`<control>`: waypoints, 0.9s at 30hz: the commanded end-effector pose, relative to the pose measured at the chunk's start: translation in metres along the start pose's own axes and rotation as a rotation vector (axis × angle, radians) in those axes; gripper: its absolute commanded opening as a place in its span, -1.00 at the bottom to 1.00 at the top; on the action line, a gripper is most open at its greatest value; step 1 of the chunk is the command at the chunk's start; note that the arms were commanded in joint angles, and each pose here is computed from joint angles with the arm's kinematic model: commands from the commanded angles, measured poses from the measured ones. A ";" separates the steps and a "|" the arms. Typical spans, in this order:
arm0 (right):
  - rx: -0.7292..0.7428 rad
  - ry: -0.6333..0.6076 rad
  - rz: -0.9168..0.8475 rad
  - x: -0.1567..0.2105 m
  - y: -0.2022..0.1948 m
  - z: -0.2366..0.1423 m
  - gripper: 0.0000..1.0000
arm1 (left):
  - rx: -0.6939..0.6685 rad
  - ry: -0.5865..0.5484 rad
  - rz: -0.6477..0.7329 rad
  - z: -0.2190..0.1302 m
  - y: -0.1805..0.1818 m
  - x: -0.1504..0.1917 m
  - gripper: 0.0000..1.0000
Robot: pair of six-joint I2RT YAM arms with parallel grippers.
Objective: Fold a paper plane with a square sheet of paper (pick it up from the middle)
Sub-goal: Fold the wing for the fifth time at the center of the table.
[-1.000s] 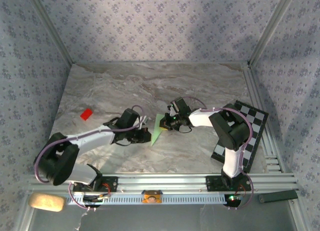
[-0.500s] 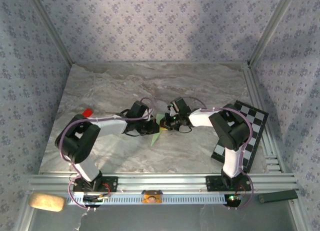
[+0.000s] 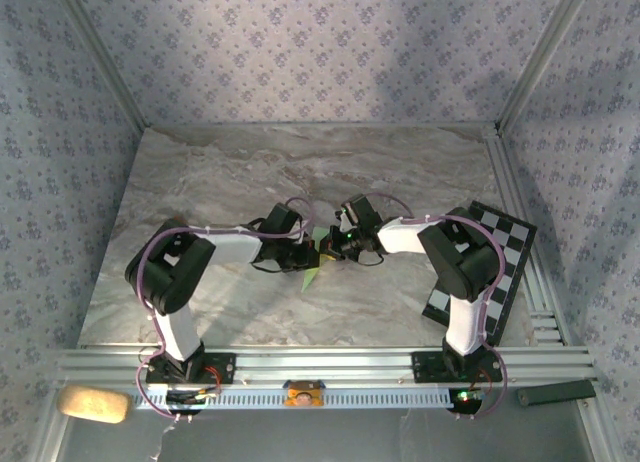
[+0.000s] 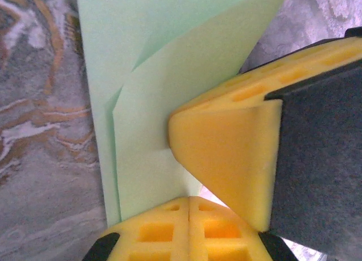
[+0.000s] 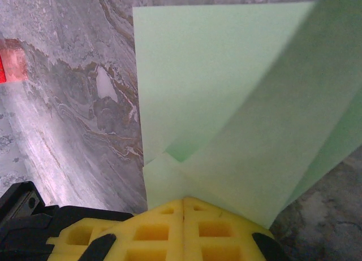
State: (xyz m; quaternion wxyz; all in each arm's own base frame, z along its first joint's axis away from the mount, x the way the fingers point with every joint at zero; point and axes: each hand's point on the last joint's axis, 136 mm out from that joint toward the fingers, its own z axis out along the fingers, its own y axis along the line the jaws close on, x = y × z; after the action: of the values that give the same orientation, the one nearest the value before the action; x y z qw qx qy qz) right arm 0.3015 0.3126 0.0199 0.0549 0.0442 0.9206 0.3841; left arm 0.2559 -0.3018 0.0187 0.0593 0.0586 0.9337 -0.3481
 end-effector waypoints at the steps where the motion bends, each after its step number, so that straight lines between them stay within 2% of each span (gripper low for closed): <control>1: 0.172 0.014 0.090 0.012 -0.052 0.005 -0.96 | -0.153 0.070 -0.045 0.006 0.045 0.030 -1.00; 8: 0.086 -0.073 0.017 -0.008 -0.019 -0.022 -0.90 | -0.134 0.107 -0.043 0.003 0.058 0.060 -1.00; 13: 0.039 -0.158 -0.035 -0.021 0.001 -0.048 -0.87 | -0.095 0.131 0.000 0.001 0.050 0.065 -1.00; 16: -0.007 -0.166 -0.082 -0.021 0.012 -0.054 -0.86 | -0.097 0.129 0.010 0.000 0.049 0.063 -1.00; 21: -0.066 -0.115 -0.133 -0.012 0.028 -0.040 -0.87 | -0.089 0.119 0.011 0.001 0.046 0.060 -1.00; 27: 0.010 -0.062 -0.148 -0.002 0.015 -0.013 -0.89 | -0.086 0.114 0.002 0.002 0.047 0.059 -1.00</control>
State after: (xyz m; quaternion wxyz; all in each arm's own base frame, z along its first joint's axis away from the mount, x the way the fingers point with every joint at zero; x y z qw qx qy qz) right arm 0.3020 0.3100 0.0508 0.1169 0.0038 0.9140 0.3885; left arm 0.2397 -0.2937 0.0174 0.0829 0.0951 0.9215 -0.3674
